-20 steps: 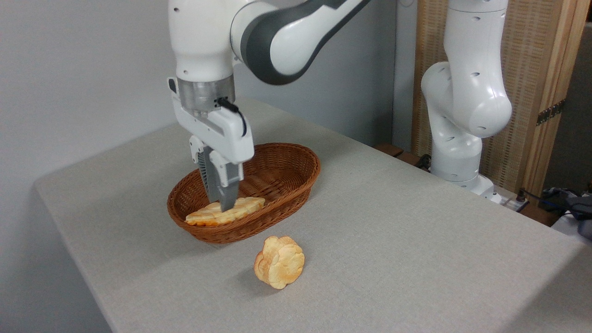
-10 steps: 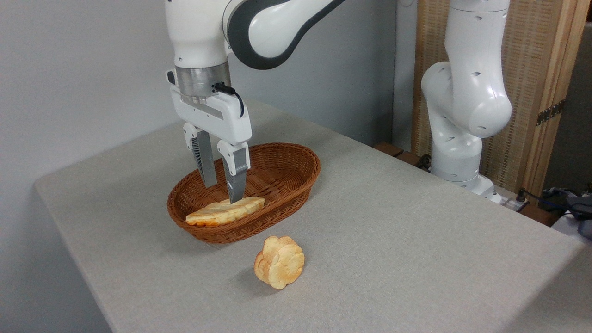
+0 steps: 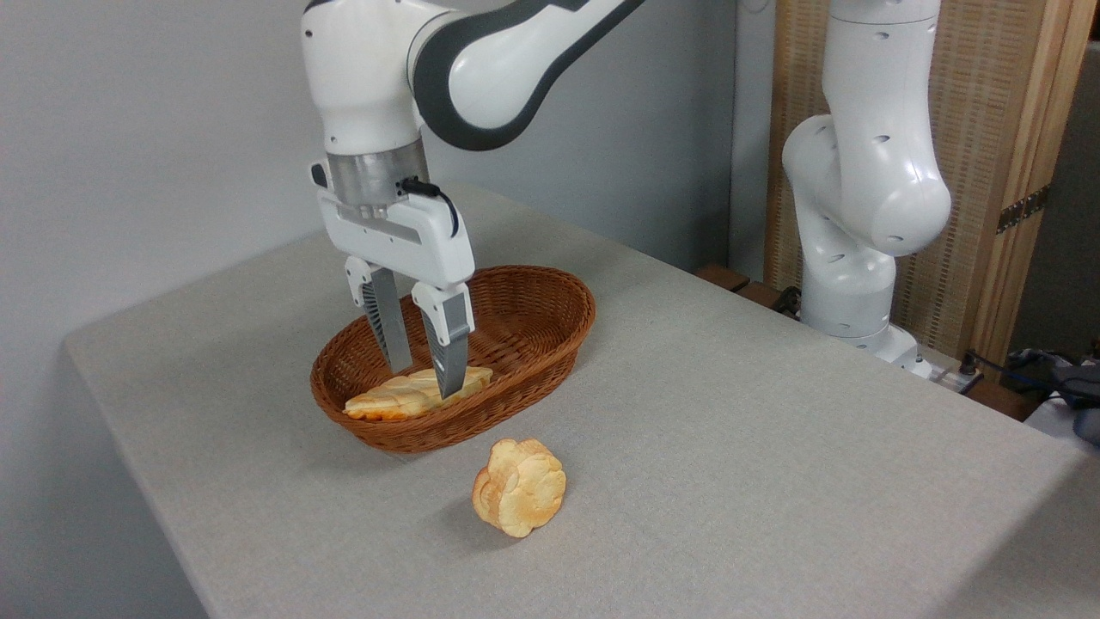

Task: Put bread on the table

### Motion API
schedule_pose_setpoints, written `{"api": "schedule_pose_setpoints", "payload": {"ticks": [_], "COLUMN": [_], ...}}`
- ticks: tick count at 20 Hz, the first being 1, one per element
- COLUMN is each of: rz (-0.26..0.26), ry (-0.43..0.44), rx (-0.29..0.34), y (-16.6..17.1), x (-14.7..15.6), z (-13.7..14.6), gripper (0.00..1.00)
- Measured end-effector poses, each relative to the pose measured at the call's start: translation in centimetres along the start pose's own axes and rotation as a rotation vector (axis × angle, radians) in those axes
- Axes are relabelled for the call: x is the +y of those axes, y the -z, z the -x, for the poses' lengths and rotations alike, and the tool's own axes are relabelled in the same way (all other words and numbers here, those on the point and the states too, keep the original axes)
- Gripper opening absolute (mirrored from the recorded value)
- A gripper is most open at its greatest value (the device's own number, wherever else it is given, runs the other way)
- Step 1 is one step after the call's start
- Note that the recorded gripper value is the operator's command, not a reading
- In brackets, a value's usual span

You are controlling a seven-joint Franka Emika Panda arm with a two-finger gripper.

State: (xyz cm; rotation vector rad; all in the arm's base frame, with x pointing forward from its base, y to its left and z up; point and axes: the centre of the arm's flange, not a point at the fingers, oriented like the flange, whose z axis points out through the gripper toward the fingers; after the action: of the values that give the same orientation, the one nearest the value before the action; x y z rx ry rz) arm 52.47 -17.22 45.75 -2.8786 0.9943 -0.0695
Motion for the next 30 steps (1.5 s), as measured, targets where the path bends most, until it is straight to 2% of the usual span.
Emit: {"api": "schedule_pose_setpoints", "payload": {"ticks": [8,12,13,15,17,18,30], "rz": [0.005,-0.02,-0.021,-0.022,-0.022,-0.022,-0.024], "ry": [-0.028,-0.047,-0.048,-0.049,-0.05,-0.05,-0.056], "rx": [-0.021,-0.046,-0.05,-0.052,-0.052,-0.052,-0.046], "y": [-1.2,-2.2,-2.4,-2.5,-2.5,-2.5,-2.3], "x": [1.4,1.3,1.3,1.3,1.3,1.3,1.7], "z": [-0.7,-0.9,-0.9,-1.0,-1.0,-1.0,-1.2], "gripper": [1.0,0.98,0.9,0.57,0.36,0.32,0.32]}}
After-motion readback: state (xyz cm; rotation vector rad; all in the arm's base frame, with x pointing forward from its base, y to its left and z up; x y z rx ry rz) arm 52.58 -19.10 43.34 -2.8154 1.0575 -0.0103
